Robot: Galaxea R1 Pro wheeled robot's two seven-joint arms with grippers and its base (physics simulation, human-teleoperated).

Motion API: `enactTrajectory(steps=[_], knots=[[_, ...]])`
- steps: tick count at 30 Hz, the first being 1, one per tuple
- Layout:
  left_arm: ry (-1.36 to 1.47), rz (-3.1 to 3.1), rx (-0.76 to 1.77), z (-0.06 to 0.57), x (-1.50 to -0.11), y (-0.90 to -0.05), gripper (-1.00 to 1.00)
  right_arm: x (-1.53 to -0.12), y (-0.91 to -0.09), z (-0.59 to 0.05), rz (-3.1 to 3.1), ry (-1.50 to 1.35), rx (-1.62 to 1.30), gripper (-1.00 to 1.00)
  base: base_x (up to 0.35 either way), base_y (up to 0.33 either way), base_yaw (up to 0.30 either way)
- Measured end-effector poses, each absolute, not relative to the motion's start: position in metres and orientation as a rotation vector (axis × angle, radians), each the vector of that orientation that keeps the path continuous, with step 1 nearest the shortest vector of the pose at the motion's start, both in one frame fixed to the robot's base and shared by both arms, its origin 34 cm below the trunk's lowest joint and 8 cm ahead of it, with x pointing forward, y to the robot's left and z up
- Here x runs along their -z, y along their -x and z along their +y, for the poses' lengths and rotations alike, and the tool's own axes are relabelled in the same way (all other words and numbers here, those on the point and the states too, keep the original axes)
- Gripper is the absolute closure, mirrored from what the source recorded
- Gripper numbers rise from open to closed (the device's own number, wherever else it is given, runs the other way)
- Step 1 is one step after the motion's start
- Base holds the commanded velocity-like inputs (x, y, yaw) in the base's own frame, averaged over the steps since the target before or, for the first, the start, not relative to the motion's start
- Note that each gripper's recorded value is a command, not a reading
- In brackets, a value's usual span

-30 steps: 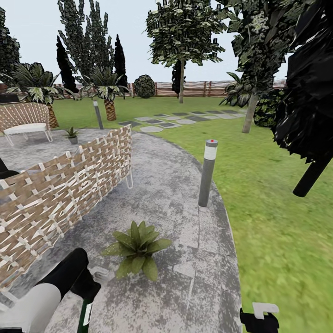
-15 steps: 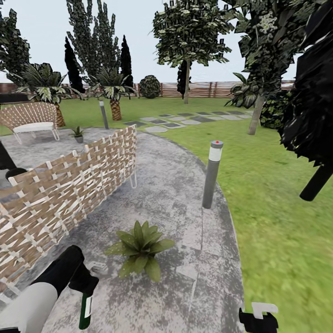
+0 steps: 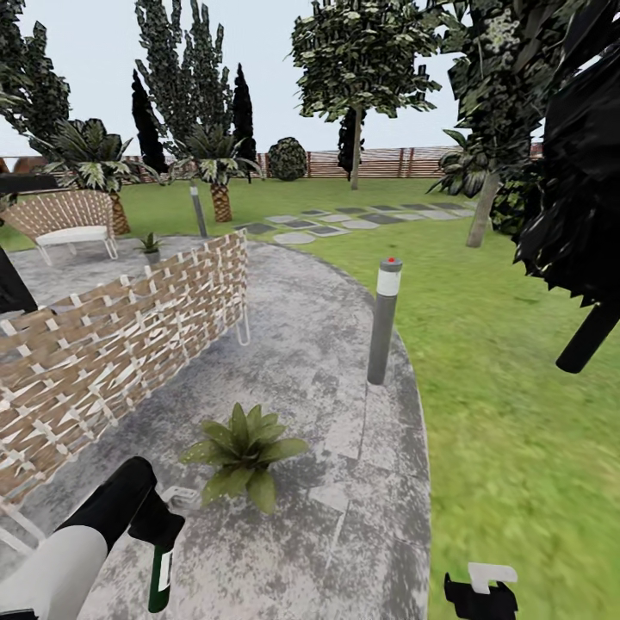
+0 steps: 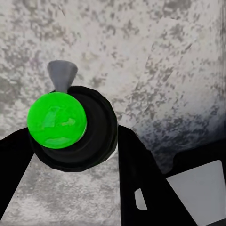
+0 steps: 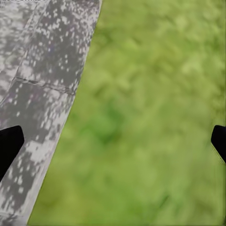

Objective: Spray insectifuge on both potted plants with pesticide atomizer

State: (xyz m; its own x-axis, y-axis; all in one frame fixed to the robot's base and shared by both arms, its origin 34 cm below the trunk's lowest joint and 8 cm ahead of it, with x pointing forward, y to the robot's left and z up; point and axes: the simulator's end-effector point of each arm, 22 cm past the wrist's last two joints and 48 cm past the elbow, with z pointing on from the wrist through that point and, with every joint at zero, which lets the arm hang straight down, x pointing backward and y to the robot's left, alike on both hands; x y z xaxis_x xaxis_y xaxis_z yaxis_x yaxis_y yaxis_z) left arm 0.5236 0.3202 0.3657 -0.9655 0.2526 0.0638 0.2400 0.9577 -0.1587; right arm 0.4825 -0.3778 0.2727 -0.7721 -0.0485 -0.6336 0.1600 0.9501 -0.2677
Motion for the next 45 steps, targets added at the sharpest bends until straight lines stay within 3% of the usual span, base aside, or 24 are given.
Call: enactTrajectory(steps=[10,19,25,29,45], knots=[[0.379,-3.025,-0.231,0.323,-0.367,-0.523,1.0,-0.273,-0.482,-0.378,2.421,-0.078,0.404,-1.0,0.153,-0.241,0.045],[0.396,-3.052,-0.244,0.324,-0.386,-0.548,1.0,-0.273,-0.482,-0.378,2.421,-0.078,0.404,-1.0,0.031,-0.024,0.229],[0.553,-3.011,-0.209,0.306,-0.397,-0.561,1.0,-0.273,-0.482,-0.378,2.421,-0.079,0.404,-1.0,0.0,0.0,0.237],[0.616,-2.956,-0.38,0.274,-0.412,-0.56,1.0,-0.273,-0.482,-0.379,2.421,-0.078,0.406,-1.0,0.0,0.0,0.028],[0.655,-2.93,-0.349,0.279,-0.412,-0.555,1.0,-0.273,-0.482,-0.381,2.42,-0.078,0.411,-1.0,0.0,-0.173,0.005]])
